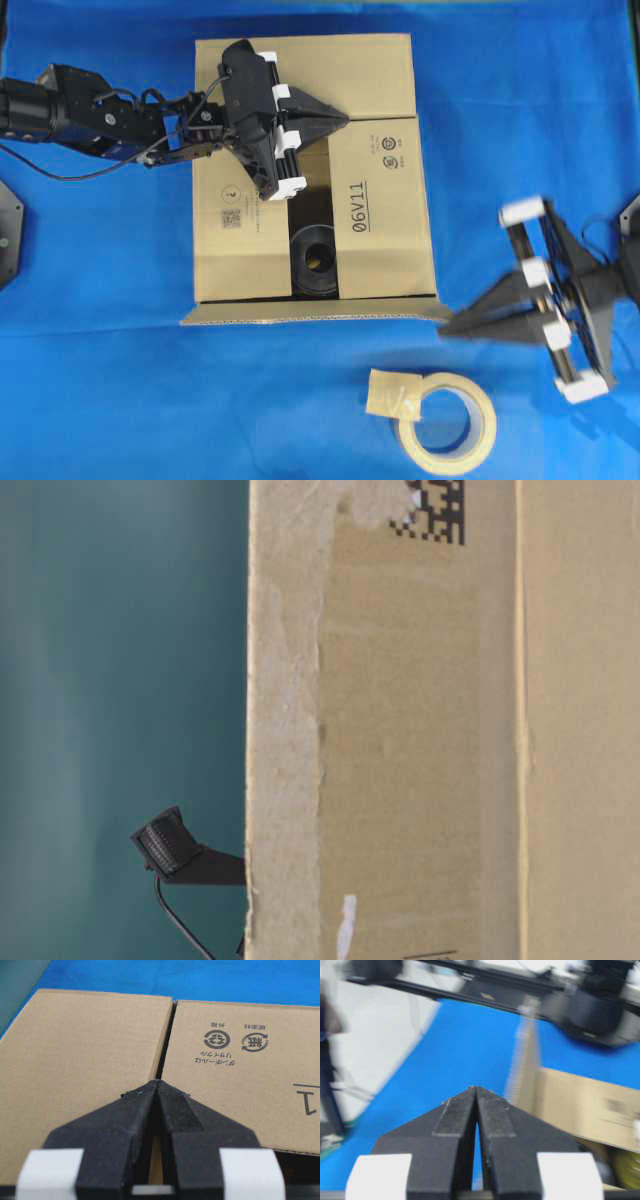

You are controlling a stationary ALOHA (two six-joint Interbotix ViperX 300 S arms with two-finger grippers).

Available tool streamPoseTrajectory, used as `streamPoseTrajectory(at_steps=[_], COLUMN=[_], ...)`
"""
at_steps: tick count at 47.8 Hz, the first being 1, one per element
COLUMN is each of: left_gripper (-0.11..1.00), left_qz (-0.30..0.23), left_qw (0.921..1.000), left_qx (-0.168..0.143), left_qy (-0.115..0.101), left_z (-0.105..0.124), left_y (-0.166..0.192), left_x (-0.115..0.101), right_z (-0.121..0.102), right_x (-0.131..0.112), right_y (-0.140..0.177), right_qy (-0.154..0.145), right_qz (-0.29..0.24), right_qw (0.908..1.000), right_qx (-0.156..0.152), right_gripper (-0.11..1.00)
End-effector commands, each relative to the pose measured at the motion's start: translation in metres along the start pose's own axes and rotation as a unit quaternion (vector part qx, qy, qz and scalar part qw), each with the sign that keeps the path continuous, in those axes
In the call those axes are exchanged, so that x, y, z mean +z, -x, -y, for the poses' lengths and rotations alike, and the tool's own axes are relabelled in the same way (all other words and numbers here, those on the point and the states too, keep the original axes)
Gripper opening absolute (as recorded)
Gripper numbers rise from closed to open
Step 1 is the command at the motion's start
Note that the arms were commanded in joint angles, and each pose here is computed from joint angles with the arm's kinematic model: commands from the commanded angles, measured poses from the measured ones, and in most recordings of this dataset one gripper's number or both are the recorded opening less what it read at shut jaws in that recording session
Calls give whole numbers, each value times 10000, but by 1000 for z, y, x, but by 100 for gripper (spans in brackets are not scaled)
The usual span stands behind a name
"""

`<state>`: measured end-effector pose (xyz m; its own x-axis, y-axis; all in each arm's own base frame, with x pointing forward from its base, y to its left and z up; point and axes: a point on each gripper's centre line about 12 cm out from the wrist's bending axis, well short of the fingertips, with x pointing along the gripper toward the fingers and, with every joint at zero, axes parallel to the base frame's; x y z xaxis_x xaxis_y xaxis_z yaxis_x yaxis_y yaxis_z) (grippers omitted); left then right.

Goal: Close the cardboard box.

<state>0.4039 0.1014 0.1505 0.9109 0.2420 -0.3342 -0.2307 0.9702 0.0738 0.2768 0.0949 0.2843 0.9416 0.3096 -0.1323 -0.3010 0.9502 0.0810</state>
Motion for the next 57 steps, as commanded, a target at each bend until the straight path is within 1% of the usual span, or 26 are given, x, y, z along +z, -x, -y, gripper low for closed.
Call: streamPoseTrajectory(at_steps=[1,5,7,14,16,20,26,33,42,46,48,52,57], left_gripper=[0,0,0,0,0,0,0,0,0,0,0,0,0], left_qz=[76,76,68,76,83,76,76,77,77,93,100,101,101], left_qw=[10000,10000,10000,10000,10000,10000,10000,10000,10000,10000,9999,9999,9999], left_qx=[12,12,19,12,20,12,12,-2,-9,-8,-8,-15,-23], left_qy=[30,30,33,30,33,38,38,33,30,31,31,28,26], left_z=[-1,-1,-1,-1,-1,-1,-1,1,1,1,1,2,2], left_y=[2,2,3,2,2,2,2,2,2,2,2,2,2], left_x=[6,6,6,6,6,6,6,6,6,8,8,8,9], right_z=[-14,-22,-24,-21,-20,-18,-15,-6,20,39,50,67,82], right_x=[-2,-19,-27,-54,-59,-65,-67,-64,-60,-58,-57,-59,-65], right_y=[-3,-9,-11,-20,-22,-24,-23,-24,-19,-14,-12,-9,-6], right_qy=[48,77,67,-12,-30,-47,-53,-87,-185,-303,-410,-584,-708], right_qz=[27,-245,-370,-745,-790,-819,-815,-771,-678,-631,-614,-686,-899], right_qw=[9997,9990,9986,9968,9965,9964,9965,9970,9968,9951,9932,9886,9826], right_qx=[238,363,379,293,267,228,186,39,-384,-695,-903,-1210,-1464], right_gripper=[0,0,0,0,0,0,0,0,0,0,0,0,0])
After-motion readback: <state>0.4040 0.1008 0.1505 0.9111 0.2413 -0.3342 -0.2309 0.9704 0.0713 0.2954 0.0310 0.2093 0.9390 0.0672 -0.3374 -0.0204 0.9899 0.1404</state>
